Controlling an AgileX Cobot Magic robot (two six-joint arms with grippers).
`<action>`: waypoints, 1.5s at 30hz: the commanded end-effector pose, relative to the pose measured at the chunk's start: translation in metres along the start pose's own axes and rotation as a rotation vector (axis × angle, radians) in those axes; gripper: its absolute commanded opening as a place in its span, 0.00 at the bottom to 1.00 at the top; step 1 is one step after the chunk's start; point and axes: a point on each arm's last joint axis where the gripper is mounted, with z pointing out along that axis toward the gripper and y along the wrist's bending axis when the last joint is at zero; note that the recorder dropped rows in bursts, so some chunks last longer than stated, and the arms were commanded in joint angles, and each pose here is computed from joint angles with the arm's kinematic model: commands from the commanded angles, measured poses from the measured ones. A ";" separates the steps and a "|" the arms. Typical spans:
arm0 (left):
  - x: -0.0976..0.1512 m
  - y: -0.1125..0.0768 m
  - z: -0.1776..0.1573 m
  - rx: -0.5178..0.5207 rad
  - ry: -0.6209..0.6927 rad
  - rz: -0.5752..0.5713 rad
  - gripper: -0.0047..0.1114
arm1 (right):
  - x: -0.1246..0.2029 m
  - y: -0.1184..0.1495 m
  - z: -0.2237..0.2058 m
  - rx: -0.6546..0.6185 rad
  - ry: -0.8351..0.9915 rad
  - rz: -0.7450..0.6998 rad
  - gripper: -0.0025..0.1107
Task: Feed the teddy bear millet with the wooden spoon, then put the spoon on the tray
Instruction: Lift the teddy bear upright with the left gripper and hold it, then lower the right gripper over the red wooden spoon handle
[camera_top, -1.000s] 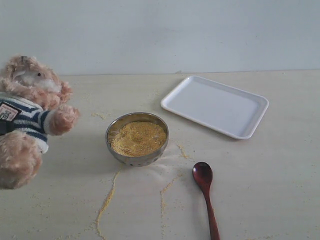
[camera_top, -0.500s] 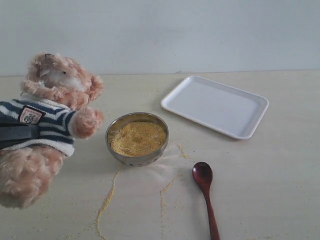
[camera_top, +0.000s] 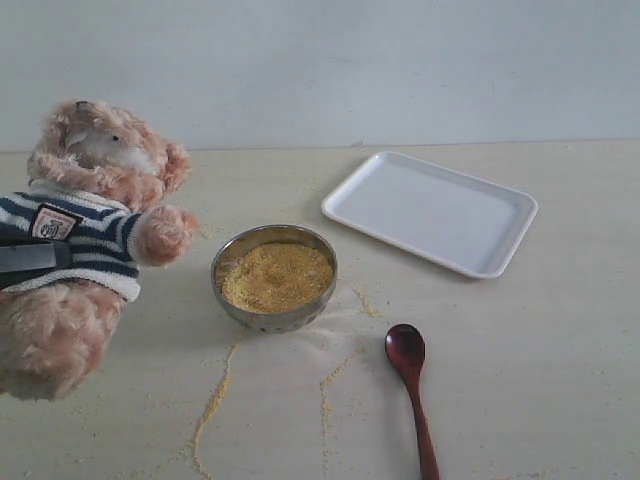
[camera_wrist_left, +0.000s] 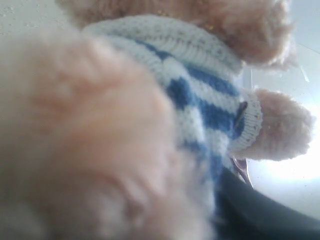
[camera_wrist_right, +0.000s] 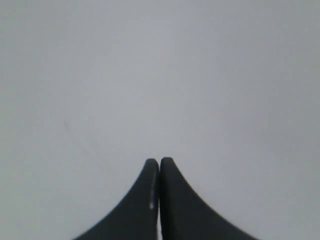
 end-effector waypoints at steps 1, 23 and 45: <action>-0.001 -0.001 0.000 0.014 -0.021 -0.013 0.08 | -0.019 -0.006 0.012 0.088 -0.233 -0.068 0.02; -0.002 0.000 0.000 0.009 -0.022 -0.014 0.08 | 0.158 -0.089 0.124 0.396 1.555 -0.745 0.02; -0.002 0.000 0.000 0.009 -0.022 -0.014 0.08 | 0.210 -0.036 -0.007 -0.086 1.367 -0.948 0.03</action>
